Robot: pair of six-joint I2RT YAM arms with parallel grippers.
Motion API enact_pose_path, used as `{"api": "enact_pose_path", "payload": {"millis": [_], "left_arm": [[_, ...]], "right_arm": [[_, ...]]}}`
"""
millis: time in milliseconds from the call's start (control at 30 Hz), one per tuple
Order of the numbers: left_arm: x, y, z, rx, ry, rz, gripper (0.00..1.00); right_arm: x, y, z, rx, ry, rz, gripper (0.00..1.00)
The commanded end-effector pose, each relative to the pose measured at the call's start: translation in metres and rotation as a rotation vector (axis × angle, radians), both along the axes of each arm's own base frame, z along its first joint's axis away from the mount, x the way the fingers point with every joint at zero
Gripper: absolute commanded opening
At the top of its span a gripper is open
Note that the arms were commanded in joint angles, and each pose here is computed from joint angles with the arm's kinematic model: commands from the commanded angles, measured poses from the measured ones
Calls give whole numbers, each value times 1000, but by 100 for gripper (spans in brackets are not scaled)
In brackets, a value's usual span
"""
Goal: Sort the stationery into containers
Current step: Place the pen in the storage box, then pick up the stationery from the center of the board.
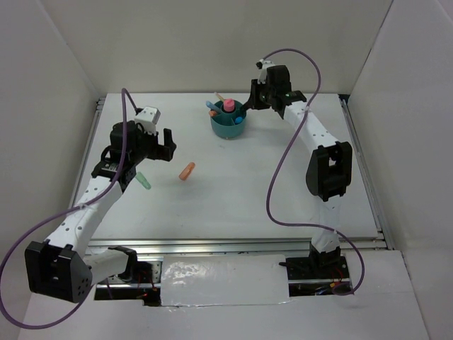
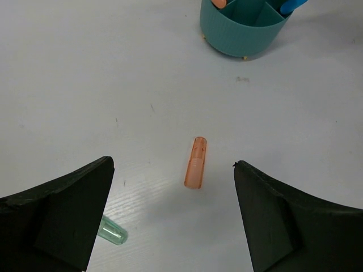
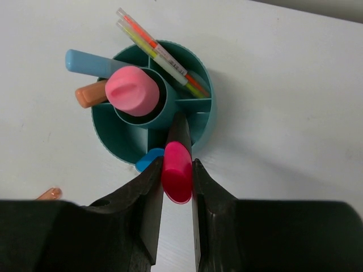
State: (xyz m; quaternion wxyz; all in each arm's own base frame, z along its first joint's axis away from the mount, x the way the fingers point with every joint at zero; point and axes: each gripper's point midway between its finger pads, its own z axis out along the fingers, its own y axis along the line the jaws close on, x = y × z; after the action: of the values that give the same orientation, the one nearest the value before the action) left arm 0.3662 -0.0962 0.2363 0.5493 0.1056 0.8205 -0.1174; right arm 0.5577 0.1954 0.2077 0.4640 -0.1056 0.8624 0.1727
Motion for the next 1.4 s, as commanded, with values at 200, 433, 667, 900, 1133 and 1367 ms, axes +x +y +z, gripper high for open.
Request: {"api": "enact_pose_path", "payload": {"millis": [200,433,667,900,1133,1367], "left_arm": [[3,8,-19,94,57,-5,99],[16,16,-29,170,102,16,94],[12,0,-55,215,185,-73,98],[9,-26,-105,274,334,-130,79],[10,-49,-151,279,452,-157,73],[22,-56,-179,301,493,-163,67]], "right_arm": [[17,22,13,-1,-84,72,5],[21,21,0,-31,-80,74,5],[14,26,7,-27,-72,89,56],[-18,20,62,25,-81,112,58],[-74,9,95,126,-18,183,58],[-109,3,82,161,56,215,57]]}}
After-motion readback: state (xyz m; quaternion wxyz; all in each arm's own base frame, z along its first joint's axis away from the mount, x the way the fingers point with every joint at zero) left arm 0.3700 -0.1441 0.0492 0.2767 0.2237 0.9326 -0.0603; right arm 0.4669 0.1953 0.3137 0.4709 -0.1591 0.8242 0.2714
